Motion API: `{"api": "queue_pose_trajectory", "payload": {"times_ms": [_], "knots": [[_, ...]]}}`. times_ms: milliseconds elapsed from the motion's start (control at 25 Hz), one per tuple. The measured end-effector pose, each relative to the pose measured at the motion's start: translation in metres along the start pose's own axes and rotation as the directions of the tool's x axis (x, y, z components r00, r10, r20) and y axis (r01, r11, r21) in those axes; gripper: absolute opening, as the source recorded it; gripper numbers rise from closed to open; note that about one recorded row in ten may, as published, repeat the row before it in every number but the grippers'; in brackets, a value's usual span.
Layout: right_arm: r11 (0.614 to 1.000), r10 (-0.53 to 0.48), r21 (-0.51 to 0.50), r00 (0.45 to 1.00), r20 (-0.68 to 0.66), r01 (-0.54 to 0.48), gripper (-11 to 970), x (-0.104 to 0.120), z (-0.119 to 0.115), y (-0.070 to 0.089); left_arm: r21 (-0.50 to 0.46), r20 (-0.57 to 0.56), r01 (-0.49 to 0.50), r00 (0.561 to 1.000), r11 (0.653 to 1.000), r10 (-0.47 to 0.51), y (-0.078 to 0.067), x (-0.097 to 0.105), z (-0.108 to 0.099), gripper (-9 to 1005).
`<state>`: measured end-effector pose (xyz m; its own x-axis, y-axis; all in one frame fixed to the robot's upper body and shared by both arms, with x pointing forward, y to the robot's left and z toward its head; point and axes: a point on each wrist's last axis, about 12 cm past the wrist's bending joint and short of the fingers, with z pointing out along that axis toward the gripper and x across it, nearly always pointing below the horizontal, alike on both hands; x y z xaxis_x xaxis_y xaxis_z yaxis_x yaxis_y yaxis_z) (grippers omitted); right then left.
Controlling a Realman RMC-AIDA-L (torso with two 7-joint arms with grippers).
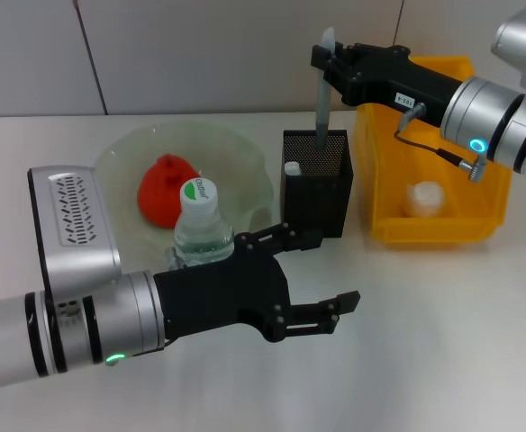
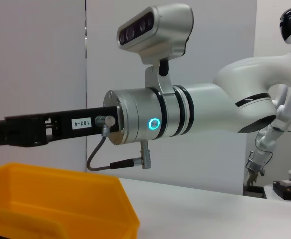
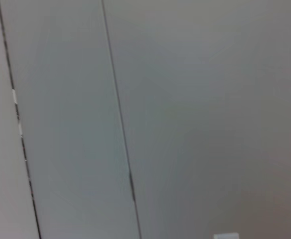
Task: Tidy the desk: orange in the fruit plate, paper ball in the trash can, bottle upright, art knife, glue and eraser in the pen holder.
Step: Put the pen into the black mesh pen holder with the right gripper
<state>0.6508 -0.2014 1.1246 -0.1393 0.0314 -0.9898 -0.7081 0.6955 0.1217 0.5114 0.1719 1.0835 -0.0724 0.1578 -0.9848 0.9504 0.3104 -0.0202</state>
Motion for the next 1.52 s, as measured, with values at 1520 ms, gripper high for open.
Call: {"api": "queue_pose_trajectory", "payload": {"times_ms": [1520], "knots": [[0.999, -0.002, -0.032, 1.0, -0.018, 0.001, 315, 0.003, 0.0052, 0.0078, -0.017, 0.001, 0.015, 1.0, 1.0, -0.015, 0.0028, 0.0021, -0.0047, 844]]}}
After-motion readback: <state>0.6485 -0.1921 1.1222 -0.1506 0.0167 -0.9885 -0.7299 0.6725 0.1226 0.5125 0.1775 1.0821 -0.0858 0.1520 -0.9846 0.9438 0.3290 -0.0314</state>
